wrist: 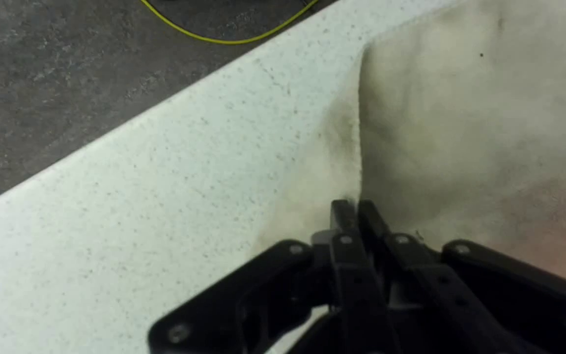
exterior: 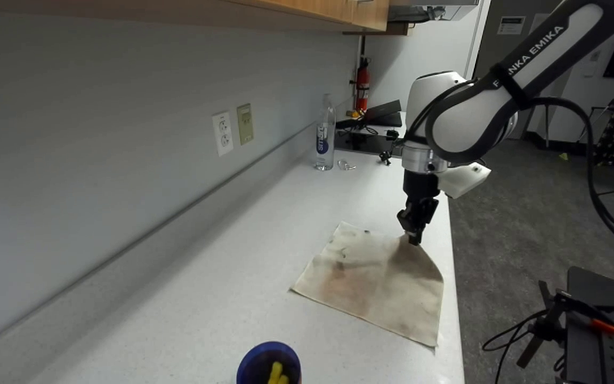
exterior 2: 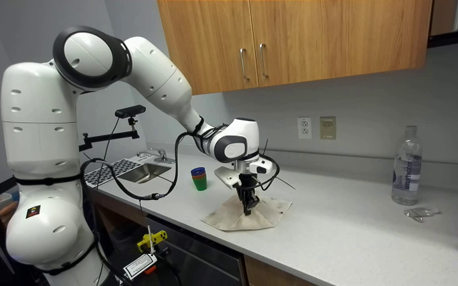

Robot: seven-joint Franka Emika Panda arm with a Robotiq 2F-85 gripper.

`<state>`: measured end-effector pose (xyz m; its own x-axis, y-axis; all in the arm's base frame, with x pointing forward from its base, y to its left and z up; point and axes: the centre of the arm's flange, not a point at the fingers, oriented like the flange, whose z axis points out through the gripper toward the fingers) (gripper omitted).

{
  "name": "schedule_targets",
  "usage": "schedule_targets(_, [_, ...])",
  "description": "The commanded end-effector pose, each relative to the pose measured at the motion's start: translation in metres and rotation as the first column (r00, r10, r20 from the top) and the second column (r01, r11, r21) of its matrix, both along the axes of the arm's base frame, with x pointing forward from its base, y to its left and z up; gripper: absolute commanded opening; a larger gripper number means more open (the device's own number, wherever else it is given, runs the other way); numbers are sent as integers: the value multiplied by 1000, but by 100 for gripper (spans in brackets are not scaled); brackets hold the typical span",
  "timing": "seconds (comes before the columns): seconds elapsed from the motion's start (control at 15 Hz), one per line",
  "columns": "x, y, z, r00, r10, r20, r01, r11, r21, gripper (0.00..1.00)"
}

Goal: Bring the bottom right corner of the towel over to the upper left corner, bring the bottom left corner to the top right corner

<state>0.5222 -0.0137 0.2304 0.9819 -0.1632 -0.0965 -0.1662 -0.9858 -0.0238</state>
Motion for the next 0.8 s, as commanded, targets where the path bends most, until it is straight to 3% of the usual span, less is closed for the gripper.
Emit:
schedule_targets(0.0, [17,20,8,996,-12,94,14,1000,-24,3])
schedule_targets(0.4, [30,77,20,953,80,292,-53,994,-99,3])
schedule_targets(0.73, [21,90,15,953,127,276,-90,986,-143,3])
